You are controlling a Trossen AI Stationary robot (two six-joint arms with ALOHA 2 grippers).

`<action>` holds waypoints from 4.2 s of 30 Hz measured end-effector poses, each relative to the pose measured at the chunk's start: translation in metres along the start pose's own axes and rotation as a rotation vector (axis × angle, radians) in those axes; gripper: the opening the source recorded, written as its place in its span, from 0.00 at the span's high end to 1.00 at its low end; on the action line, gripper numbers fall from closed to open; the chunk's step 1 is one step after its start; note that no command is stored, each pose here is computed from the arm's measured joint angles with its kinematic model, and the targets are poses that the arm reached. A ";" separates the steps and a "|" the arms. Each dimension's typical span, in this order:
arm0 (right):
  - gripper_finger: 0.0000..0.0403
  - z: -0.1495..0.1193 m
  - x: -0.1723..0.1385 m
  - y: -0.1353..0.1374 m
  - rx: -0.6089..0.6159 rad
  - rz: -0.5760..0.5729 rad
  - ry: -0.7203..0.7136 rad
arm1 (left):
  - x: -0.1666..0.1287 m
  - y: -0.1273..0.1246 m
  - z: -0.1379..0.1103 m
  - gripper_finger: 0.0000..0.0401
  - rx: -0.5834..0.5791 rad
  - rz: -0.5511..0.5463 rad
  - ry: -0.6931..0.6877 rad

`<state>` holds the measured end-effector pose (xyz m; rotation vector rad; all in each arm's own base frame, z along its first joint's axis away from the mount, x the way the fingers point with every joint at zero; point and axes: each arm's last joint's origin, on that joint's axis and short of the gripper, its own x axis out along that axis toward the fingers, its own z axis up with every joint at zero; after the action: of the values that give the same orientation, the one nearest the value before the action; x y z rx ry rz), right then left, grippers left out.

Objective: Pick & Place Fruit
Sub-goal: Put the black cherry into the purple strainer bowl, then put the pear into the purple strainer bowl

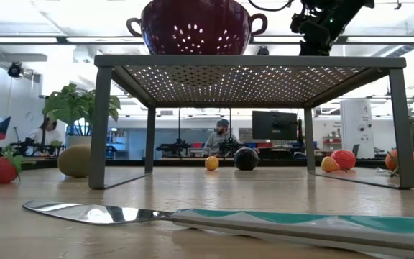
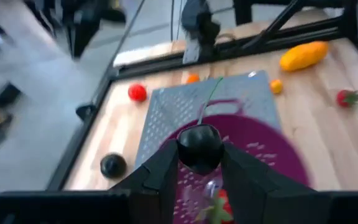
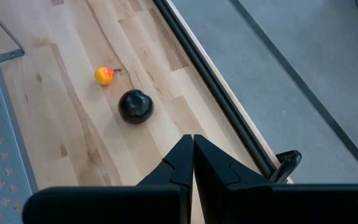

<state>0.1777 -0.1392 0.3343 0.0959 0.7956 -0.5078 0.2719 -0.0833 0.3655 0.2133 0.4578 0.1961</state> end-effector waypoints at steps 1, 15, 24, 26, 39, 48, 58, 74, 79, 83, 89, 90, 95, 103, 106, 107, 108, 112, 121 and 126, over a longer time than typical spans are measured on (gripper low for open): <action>0.98 0.000 0.000 0.000 -0.004 0.001 0.003 | 0.006 0.004 -0.001 0.71 -0.015 -0.008 0.015; 0.98 -0.016 -0.070 0.017 0.003 0.218 -0.204 | 0.043 0.027 -0.016 0.71 -0.049 -0.080 0.146; 0.98 -0.052 -0.101 0.049 0.014 0.461 -0.323 | 0.053 0.023 -0.020 0.71 -0.074 -0.119 0.180; 0.98 -0.061 -0.098 0.056 0.005 0.494 -0.328 | 0.055 0.022 -0.021 0.71 -0.079 -0.119 0.188; 0.98 -0.111 -0.084 0.078 -0.003 0.472 -0.336 | 0.056 0.020 -0.026 0.71 -0.094 -0.146 0.229; 0.98 -0.125 -0.080 0.078 -0.056 0.469 -0.350 | 0.056 0.020 -0.026 0.71 -0.093 -0.146 0.233; 0.98 -0.126 -0.081 0.077 -0.092 0.464 -0.362 | 0.056 0.020 -0.026 0.56 -0.087 -0.149 0.237; 0.98 -0.126 -0.081 0.077 -0.095 0.465 -0.362 | 0.017 0.037 -0.001 0.49 -0.062 -0.139 0.105; 0.98 -0.125 -0.081 0.078 -0.094 0.465 -0.361 | -0.021 0.051 0.008 0.49 -0.100 -0.103 0.008; 0.98 -0.125 -0.081 0.078 -0.094 0.465 -0.362 | -0.052 0.062 0.011 0.49 -0.144 -0.057 -0.068; 0.98 -0.125 -0.081 0.078 -0.094 0.465 -0.363 | -0.077 0.073 0.010 0.49 -0.275 -0.034 -0.128; 0.98 -0.125 -0.081 0.078 -0.093 0.466 -0.362 | -0.077 0.072 0.010 0.49 -0.288 -0.035 -0.127; 0.98 -0.125 -0.081 0.078 -0.092 0.466 -0.363 | -0.075 0.071 0.009 0.49 -0.303 -0.036 -0.119; 0.98 -0.125 -0.081 0.078 -0.094 0.465 -0.362 | -0.072 0.070 0.005 0.49 -0.370 -0.036 -0.072; 0.98 -0.125 -0.081 0.078 -0.093 0.465 -0.362 | -0.072 0.069 -0.001 0.49 -0.390 -0.033 -0.010; 0.98 -0.125 -0.081 0.078 -0.095 0.465 -0.362 | -0.073 0.069 -0.004 0.49 -0.404 -0.034 0.021; 0.98 -0.125 -0.081 0.078 -0.095 0.465 -0.362 | -0.076 0.069 -0.006 0.49 -0.428 -0.036 0.052; 0.98 -0.125 -0.081 0.078 -0.095 0.465 -0.362 | -0.087 0.069 -0.016 0.49 -0.526 -0.032 0.153; 0.98 -0.125 -0.081 0.078 -0.094 0.465 -0.362 | -0.088 0.055 -0.034 0.49 -0.580 0.014 0.259; 0.98 -0.125 -0.081 0.078 -0.094 0.464 -0.362 | -0.084 0.047 -0.044 0.49 -0.610 0.027 0.289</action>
<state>0.0841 -0.0051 0.2949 0.0942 0.4194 -0.0417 0.1717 -0.0511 0.3730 -0.4116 0.6595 0.3857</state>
